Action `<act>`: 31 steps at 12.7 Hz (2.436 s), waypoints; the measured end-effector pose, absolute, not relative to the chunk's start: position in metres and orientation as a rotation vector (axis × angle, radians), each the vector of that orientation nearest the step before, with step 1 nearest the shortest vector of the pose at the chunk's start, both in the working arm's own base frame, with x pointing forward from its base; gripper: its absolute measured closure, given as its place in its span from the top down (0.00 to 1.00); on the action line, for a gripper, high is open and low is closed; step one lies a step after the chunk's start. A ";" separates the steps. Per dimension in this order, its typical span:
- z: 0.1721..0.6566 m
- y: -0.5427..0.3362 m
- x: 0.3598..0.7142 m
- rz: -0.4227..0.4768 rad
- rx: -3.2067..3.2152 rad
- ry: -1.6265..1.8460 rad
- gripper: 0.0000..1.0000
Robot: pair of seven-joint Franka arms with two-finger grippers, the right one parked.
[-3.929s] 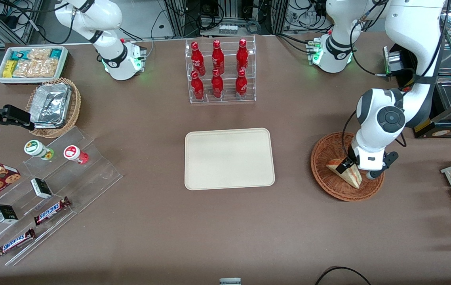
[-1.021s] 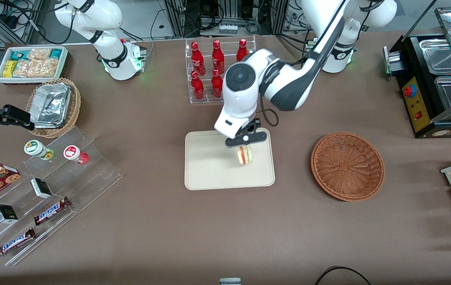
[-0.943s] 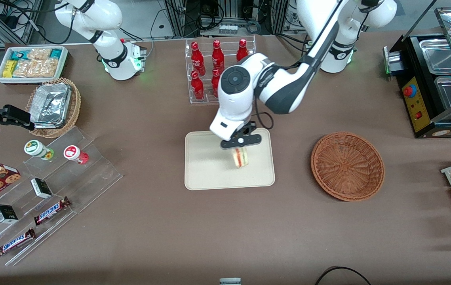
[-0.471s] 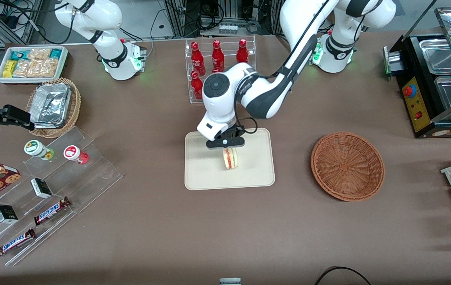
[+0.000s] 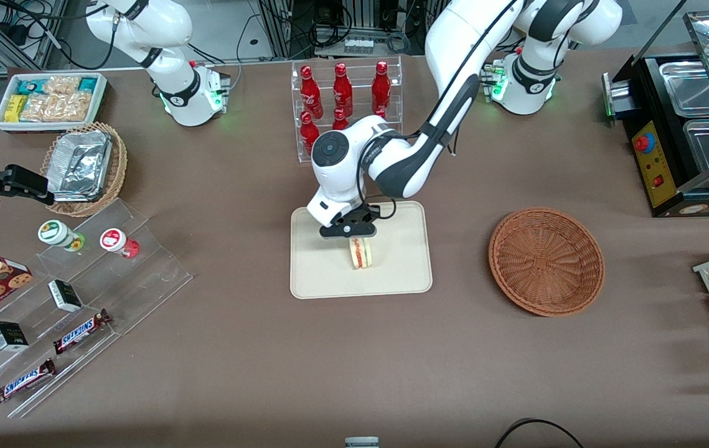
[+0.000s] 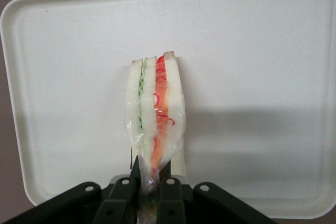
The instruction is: Place sandwich from basket to tray
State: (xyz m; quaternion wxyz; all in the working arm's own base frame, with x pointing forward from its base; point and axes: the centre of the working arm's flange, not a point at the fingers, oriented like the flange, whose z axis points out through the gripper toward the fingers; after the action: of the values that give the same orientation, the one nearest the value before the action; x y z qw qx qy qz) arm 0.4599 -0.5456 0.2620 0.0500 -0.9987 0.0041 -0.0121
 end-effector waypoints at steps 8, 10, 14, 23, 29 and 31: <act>0.261 -0.554 0.454 -0.056 -3.054 0.036 0.60; 0.271 -0.555 0.459 -0.079 -3.068 0.027 0.80; 0.343 -0.542 0.473 -0.130 -3.070 -0.106 1.00; 0.526 -0.354 0.545 -0.065 -2.992 -0.627 1.00; 0.569 -0.196 0.555 0.039 -2.983 -0.594 1.00; 0.581 -0.154 0.549 0.076 -2.992 -0.530 1.00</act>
State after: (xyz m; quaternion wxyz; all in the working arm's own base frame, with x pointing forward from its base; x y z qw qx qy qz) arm 0.5494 -0.1535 0.5815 0.0509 -0.9831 -0.1740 0.0251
